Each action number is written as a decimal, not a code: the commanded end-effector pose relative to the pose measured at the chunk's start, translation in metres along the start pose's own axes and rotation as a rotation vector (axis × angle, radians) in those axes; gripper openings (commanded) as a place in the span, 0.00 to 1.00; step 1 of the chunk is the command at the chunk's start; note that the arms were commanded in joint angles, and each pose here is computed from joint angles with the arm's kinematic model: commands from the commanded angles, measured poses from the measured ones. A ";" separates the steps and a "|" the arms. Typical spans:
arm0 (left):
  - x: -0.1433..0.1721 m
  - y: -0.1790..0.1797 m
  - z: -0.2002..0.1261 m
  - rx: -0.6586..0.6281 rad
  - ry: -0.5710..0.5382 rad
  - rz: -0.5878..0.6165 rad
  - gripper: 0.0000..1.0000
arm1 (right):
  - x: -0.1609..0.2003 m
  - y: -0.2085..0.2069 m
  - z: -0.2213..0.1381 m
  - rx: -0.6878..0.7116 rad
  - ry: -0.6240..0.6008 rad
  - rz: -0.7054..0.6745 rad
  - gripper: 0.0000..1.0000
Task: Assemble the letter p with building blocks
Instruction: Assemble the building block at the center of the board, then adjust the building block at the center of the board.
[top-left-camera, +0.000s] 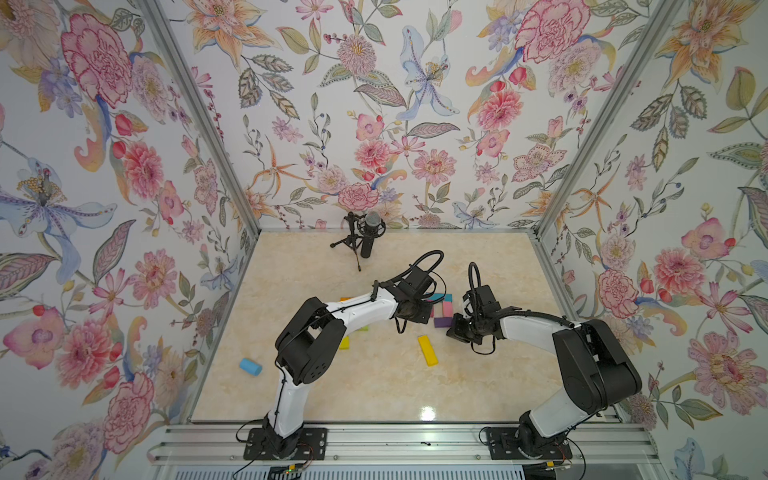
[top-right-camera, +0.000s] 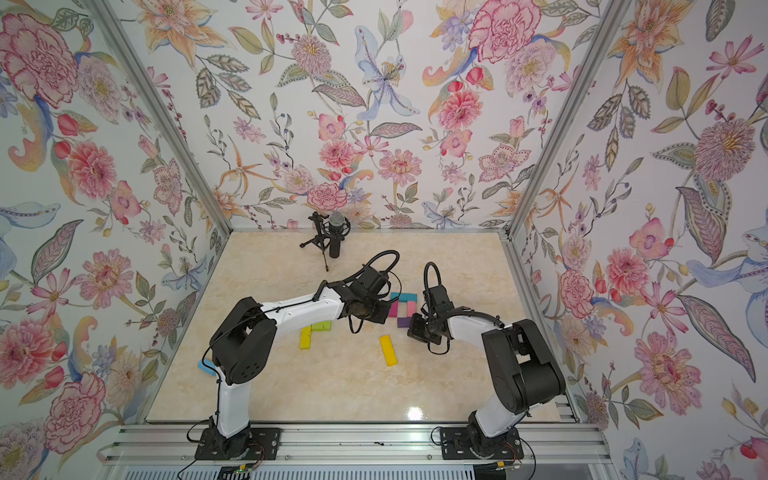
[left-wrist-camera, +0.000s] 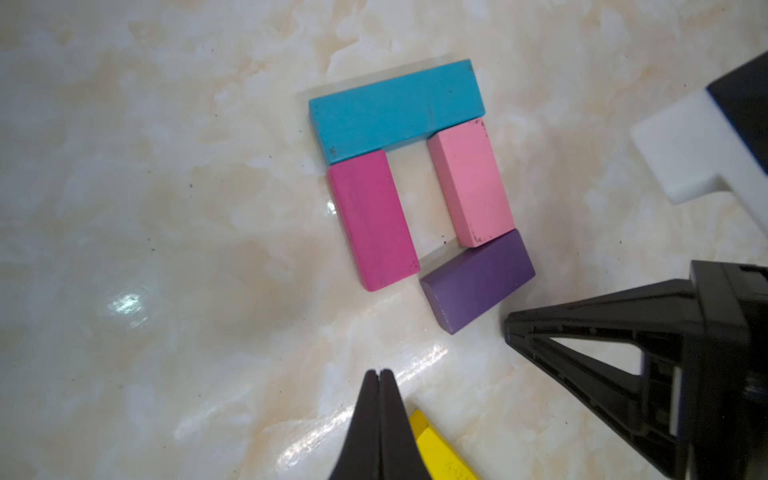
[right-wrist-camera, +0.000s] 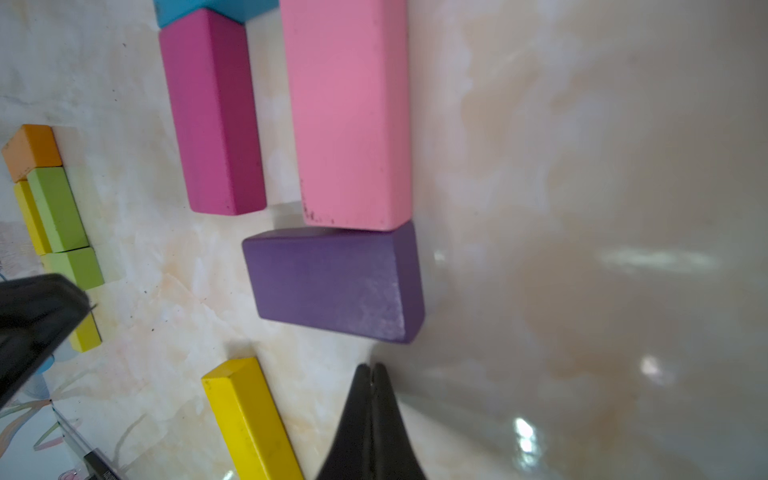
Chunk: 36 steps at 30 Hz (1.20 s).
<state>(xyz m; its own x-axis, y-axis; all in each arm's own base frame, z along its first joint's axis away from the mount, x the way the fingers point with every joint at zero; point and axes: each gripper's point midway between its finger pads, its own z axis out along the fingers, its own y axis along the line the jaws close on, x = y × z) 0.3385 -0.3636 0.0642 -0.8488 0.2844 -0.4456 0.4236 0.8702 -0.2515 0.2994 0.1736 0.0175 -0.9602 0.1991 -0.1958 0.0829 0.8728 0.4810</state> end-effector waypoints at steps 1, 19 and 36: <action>-0.001 0.019 -0.016 -0.055 -0.026 -0.023 0.00 | -0.005 0.001 0.008 0.012 0.005 0.016 0.00; 0.029 0.042 -0.024 -0.080 0.004 -0.057 0.00 | -0.001 0.015 0.006 0.000 0.010 0.008 0.00; 0.112 -0.006 -0.027 0.105 0.168 -0.011 0.00 | 0.023 0.010 -0.019 -0.014 0.033 -0.011 0.00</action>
<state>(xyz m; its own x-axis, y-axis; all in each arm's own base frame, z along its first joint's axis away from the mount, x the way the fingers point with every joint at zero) 0.2504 -0.3172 0.0349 -0.8862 0.3414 -0.3133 0.4310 0.8555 -0.2870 0.2862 0.1793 0.0347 -0.9616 0.1924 -0.1959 0.0737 0.8682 0.4906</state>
